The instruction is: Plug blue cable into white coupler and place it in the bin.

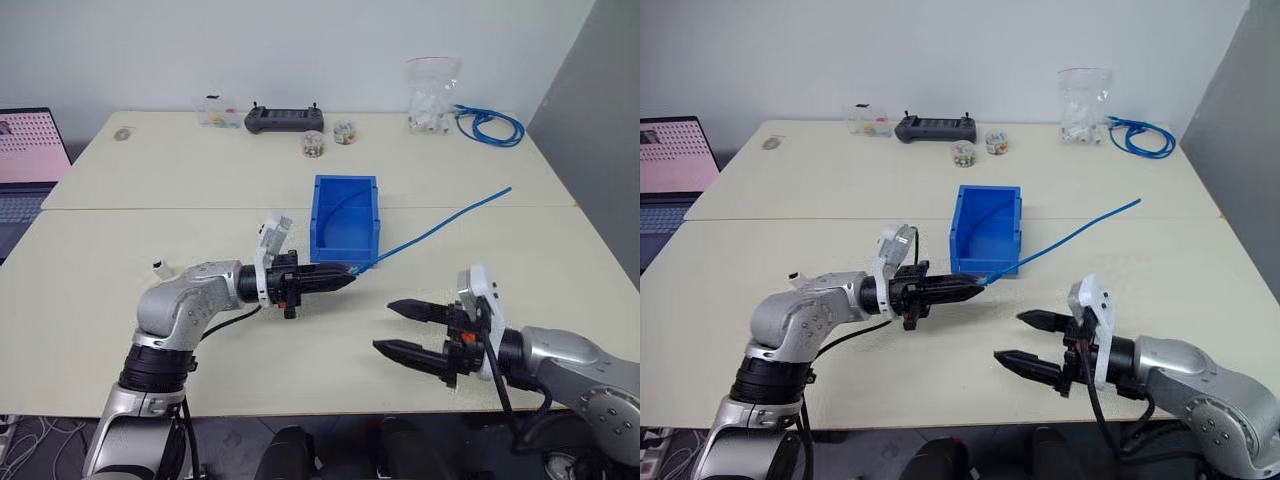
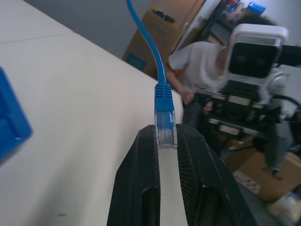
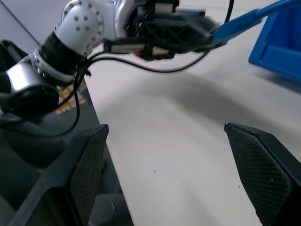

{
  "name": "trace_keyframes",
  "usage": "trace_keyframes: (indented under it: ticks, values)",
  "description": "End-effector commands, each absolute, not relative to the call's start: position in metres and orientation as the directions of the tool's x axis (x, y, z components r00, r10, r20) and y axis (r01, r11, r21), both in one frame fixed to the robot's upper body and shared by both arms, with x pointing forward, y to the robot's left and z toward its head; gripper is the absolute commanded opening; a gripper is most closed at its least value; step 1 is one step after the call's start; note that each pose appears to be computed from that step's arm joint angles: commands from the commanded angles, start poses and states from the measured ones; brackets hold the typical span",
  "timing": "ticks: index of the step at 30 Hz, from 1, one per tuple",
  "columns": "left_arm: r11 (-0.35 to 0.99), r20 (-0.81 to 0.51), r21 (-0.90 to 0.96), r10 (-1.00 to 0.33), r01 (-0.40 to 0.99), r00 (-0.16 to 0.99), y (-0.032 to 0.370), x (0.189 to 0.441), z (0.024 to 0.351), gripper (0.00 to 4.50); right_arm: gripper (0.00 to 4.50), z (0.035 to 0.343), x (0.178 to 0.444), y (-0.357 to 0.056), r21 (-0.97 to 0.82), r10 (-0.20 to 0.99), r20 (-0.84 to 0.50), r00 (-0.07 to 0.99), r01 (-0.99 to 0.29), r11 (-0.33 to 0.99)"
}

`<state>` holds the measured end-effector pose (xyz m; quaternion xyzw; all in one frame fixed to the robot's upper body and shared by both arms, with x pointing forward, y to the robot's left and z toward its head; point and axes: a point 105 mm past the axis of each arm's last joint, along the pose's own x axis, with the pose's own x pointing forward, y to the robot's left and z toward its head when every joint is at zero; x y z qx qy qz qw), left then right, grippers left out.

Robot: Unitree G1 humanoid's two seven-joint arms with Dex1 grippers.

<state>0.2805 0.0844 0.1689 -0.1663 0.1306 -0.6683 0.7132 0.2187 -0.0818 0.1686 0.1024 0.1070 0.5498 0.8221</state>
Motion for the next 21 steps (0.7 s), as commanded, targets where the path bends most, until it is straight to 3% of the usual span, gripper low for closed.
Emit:
trace_keyframes:
  ticks: [1, 6, 14, 21]
  values:
    - [-0.027, 0.105, -0.472, -0.994, 0.881, 0.026, 0.086, 0.265, 0.183, 0.24, 4.17, 0.192, 0.223, -0.072, 0.351, 0.929, 0.071, 0.363, -0.881, 0.318]
    - [-0.032, 0.124, -0.505, -0.992, 0.863, 0.036, 0.087, 0.26, 0.185, 0.24, 4.17, 0.205, 0.231, -0.065, 0.417, 0.917, 0.152, 0.369, -0.865, 0.279]
    - [-0.01, 0.128, -0.513, -0.99, 0.858, 0.065, 0.089, 0.261, 0.186, 0.24, 4.17, 0.208, 0.235, -0.054, 0.453, 0.925, 0.175, 0.337, -0.862, 0.228]
    - [-0.004, 0.124, -0.518, -0.99, 0.855, 0.07, 0.089, 0.259, 0.183, 0.24, 2.72, 0.208, 0.235, -0.051, 0.465, 0.927, 0.185, 0.325, -0.86, 0.209]
